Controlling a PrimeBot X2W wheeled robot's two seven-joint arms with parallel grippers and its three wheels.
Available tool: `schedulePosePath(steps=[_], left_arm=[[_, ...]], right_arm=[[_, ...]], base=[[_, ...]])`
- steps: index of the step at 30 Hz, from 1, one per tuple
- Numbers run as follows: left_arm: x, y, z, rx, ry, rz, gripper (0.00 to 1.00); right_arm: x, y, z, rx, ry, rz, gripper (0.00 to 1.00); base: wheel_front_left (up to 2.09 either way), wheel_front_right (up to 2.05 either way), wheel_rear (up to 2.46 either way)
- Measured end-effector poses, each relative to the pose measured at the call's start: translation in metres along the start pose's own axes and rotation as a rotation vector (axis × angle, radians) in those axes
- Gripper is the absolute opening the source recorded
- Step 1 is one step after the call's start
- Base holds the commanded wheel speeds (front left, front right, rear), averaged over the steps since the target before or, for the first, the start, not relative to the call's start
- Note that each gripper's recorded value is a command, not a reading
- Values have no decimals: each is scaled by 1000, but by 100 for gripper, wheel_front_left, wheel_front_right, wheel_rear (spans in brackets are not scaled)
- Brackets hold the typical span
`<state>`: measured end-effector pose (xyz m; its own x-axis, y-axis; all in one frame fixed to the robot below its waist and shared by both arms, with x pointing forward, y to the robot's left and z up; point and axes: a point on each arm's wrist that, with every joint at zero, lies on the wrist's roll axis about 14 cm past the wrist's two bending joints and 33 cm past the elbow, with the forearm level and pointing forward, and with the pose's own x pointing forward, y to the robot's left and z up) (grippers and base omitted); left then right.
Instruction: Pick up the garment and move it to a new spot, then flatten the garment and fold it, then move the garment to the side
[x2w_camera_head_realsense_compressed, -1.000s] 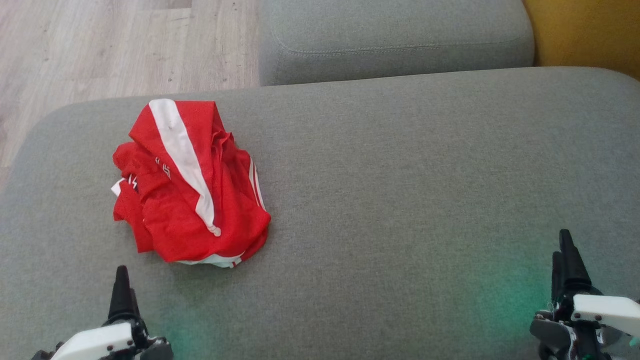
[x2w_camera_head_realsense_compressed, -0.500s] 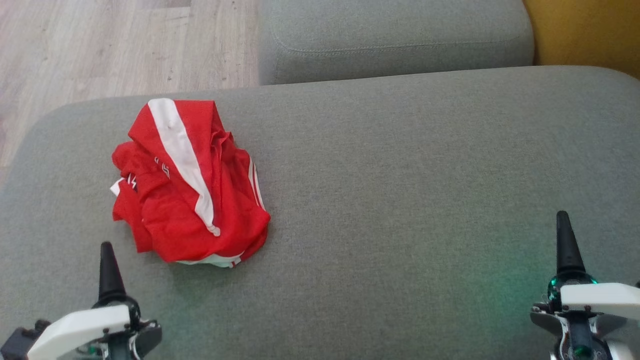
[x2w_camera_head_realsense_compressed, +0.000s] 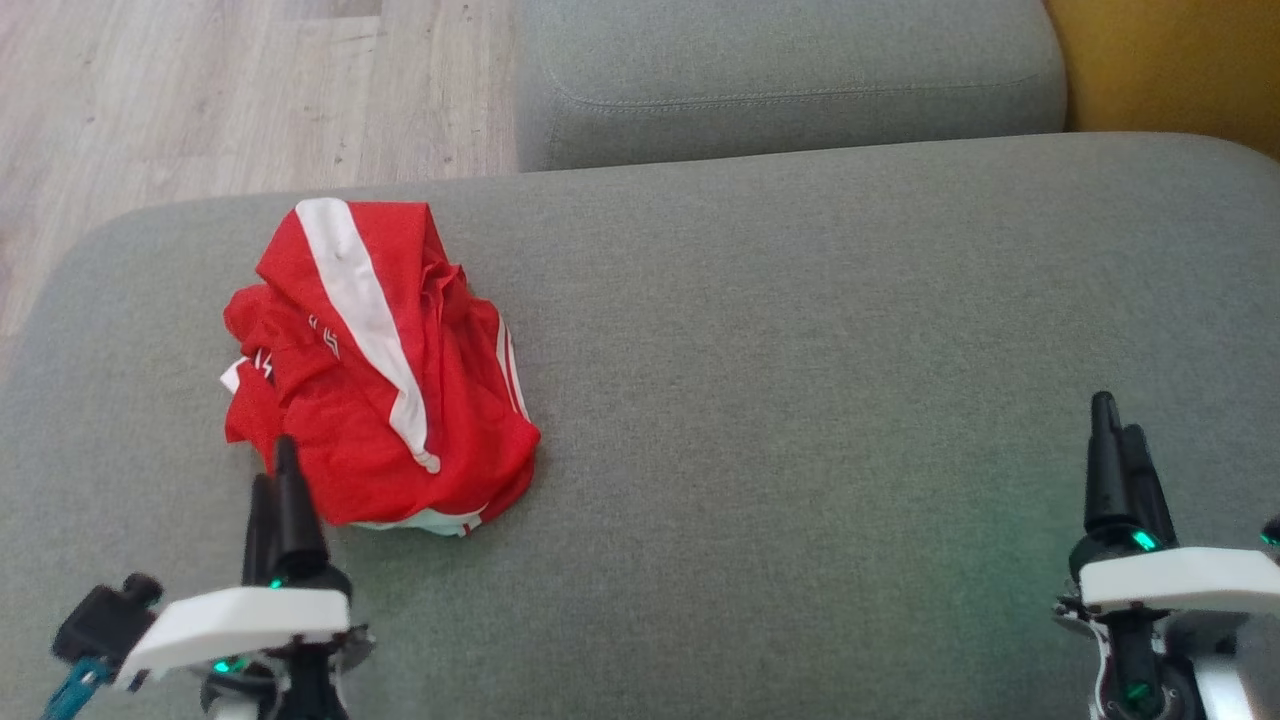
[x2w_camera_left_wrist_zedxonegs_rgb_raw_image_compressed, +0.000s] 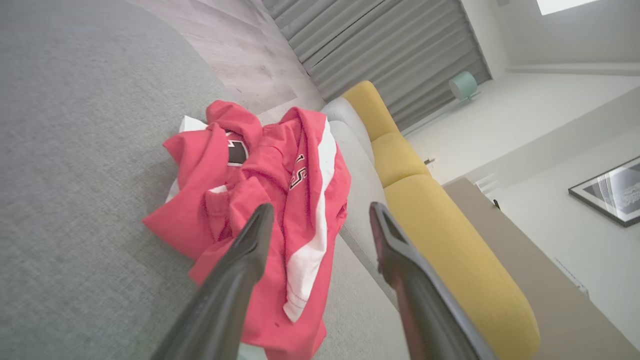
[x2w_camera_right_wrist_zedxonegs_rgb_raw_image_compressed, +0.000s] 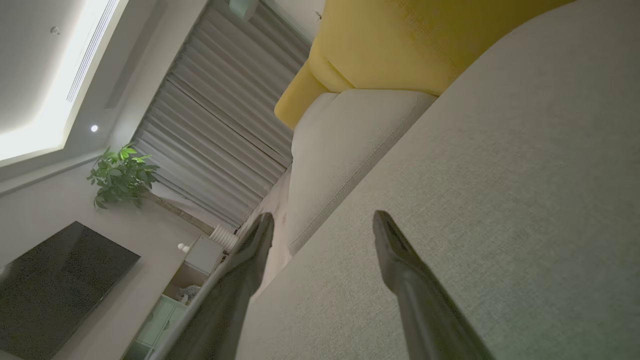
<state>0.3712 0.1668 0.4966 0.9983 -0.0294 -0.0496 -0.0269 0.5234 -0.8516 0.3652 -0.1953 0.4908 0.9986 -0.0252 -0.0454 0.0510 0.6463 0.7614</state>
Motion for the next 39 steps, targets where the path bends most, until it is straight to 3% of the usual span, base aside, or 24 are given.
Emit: schedulePosePath(steps=[39], left_arm=[[2,-44,-61,791,113,-210,100]], right_arm=[[1,35,-13,-641,-11,149,100]], base=[[0,0,0]])
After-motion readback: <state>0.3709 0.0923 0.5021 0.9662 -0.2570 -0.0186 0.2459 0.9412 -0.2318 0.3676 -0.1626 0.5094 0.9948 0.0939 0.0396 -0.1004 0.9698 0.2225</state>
